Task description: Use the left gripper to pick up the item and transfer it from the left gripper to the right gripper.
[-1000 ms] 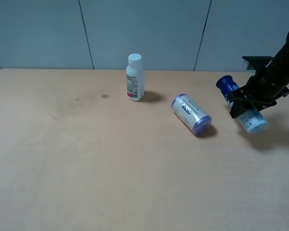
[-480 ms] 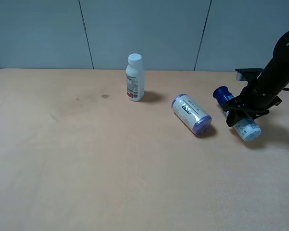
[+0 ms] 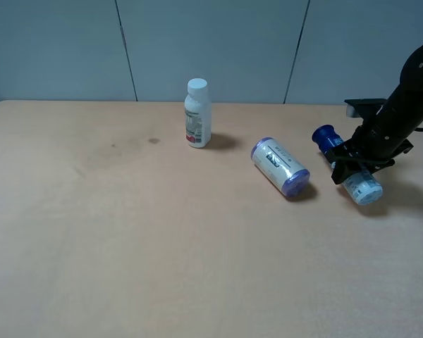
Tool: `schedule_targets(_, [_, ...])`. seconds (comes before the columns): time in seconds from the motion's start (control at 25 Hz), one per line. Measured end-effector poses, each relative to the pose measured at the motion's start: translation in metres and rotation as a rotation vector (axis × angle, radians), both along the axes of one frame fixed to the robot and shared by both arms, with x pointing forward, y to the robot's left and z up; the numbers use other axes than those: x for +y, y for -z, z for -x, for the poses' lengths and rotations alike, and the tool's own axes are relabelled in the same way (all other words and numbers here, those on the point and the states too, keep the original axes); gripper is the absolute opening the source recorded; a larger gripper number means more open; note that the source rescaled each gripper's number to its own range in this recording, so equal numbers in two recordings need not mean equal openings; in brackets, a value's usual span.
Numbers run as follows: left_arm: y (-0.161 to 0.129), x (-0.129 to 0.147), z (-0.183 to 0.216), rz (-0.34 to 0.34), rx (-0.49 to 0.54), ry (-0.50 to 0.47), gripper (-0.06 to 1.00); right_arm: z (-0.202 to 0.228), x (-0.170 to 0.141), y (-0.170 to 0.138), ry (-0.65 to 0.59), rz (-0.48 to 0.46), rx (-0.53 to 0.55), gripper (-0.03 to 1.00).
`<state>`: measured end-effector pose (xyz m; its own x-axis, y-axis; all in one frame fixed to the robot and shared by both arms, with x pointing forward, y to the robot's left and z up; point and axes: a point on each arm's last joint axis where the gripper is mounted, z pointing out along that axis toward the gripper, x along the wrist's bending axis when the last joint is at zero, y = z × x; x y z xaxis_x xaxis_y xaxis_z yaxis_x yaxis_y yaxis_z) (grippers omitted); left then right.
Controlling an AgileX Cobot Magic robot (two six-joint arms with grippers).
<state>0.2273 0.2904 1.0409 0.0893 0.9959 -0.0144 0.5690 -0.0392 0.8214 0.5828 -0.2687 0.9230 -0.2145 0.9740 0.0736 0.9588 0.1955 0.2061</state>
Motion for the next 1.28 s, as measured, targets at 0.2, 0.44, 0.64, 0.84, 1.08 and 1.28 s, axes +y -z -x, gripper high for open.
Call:
schedule_targets(0.2, [0.0,0.0,0.0,0.0,0.0,0.0,0.96,-0.001,-0.001,-0.001,0.006,0.006,-0.011,0.66])
schedule_targets(0.44, [0.0,0.0,0.0,0.0,0.0,0.0,0.96,-0.003,-0.001,-0.002,0.022,0.009,-0.017,0.98])
schedule_targets(0.64, [0.0,0.0,0.0,0.0,0.0,0.0,0.96,-0.003,-0.001,-0.002,0.025,0.008,-0.017,0.98])
schedule_targets(0.84, [0.0,0.0,0.0,0.0,0.0,0.0,0.96,-0.003,-0.001,-0.003,0.026,0.008,-0.016,0.98])
schedule_targets(1.08, [0.0,0.0,0.0,0.0,0.0,0.0,0.96,-0.007,0.0,-0.038,0.033,-0.005,-0.065,0.98])
schedule_targets(1.28, [0.0,0.0,0.0,0.0,0.0,0.0,0.96,0.001,0.0,-0.08,0.026,-0.016,-0.105,0.98])
